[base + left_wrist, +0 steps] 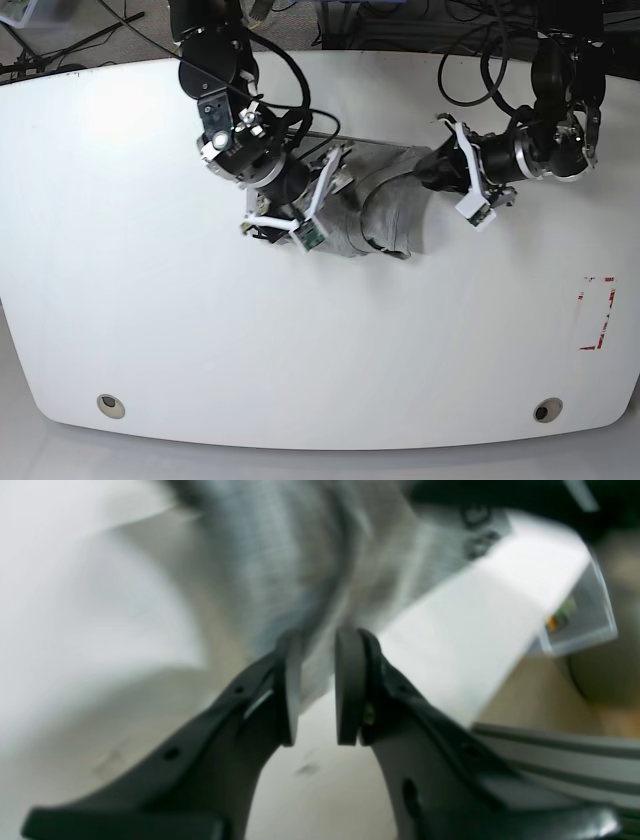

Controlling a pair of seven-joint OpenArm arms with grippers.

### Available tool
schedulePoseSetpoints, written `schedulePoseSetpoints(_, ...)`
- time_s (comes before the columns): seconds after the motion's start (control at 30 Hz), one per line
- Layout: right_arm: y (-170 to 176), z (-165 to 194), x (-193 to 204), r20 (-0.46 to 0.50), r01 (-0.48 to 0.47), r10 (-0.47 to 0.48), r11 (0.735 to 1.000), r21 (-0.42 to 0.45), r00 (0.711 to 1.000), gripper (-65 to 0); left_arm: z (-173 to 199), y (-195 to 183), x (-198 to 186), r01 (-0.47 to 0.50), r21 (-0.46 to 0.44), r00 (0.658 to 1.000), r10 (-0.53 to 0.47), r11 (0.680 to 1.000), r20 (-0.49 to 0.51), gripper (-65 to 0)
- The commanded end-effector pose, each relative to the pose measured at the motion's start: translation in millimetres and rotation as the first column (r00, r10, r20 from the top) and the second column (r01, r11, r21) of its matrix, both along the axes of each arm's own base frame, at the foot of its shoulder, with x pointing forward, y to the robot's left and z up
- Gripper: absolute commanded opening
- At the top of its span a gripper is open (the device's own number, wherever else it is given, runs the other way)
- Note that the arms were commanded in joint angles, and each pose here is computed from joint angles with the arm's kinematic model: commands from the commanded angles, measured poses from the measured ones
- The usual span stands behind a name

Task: Fold the T-shirt properly
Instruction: 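Grasp the bundle sides with both grippers and rotate it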

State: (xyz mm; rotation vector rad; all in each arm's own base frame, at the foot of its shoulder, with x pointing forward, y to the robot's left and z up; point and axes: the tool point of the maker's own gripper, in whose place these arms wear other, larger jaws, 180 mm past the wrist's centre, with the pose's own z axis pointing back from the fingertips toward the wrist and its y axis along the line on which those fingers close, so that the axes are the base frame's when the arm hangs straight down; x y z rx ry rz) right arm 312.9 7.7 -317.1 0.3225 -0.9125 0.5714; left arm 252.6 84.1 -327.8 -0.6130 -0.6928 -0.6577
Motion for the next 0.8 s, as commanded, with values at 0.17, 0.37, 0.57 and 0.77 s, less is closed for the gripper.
schedulePoseSetpoints(0.17,-69,4,57,-0.003,0.119,-0.119,0.992,0.042,0.993,-30.1,-10,-47,-10,0.093,0.022,0.995,-0.094,0.995,0.018,-53.6)
schedulePoseSetpoints(0.37,-112,-24,89,-0.072,0.174,-0.175,0.984,-0.023,0.982,-47.2,-30,-67,-31,0.189,0.095,0.982,-0.188,0.977,-0.014,-53.6)
schedulePoseSetpoints(0.57,-128,-47,98,-0.108,0.155,-0.158,0.987,-0.034,0.981,-48.4,-44,-67,-46,0.213,0.139,0.977,-0.208,0.967,-0.049,-53.6)
schedulePoseSetpoints(0.77,-119,-67,95,-0.127,0.109,-0.111,0.994,-0.026,0.986,-48.4,-54,-54,-42,0.201,0.226,0.98,-0.197,0.953,-0.043,-53.6)
